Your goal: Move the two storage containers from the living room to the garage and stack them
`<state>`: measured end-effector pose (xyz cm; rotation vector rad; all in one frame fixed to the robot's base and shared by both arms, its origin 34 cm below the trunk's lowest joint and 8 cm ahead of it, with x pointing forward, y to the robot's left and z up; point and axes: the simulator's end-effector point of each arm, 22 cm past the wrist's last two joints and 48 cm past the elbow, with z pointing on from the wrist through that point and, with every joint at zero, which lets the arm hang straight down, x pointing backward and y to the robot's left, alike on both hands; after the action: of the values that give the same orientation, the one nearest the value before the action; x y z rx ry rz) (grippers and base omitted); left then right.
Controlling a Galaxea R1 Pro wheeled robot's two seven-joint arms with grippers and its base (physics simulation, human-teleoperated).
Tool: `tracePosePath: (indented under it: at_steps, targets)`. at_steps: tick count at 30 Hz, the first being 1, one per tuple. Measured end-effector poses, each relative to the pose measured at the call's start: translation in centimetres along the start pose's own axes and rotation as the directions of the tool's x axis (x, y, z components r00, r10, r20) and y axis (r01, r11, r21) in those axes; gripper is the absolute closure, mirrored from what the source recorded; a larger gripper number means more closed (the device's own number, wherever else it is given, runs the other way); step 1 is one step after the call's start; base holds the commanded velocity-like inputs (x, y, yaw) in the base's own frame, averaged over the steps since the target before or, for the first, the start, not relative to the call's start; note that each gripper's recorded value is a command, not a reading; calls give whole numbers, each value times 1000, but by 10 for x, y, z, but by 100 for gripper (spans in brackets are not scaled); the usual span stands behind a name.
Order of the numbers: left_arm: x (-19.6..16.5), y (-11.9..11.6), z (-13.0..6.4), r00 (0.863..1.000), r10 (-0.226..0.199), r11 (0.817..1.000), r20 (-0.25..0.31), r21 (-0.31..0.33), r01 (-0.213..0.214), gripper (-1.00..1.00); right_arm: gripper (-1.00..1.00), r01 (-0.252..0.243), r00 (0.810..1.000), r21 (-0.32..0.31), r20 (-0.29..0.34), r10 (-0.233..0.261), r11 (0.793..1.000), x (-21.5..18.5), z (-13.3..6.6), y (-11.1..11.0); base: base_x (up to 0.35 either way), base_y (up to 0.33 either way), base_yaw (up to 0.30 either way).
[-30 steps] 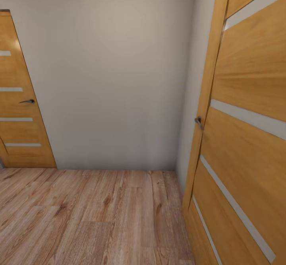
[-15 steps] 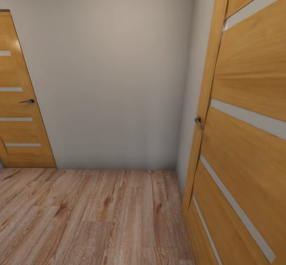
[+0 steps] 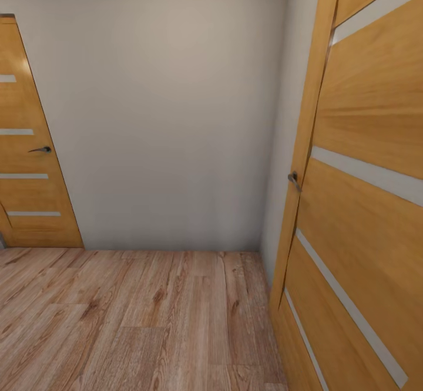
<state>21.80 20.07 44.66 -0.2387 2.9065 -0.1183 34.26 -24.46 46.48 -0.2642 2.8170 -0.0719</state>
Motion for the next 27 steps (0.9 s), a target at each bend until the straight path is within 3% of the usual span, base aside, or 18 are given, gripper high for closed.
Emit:
tracePosePath:
  at_steps: [27]
  targets:
    - [1,-1,0,1000,0,1000,-1,1,0,-100,-100,0,1000,0,2,0,1000,0,0,0,0,0,0]
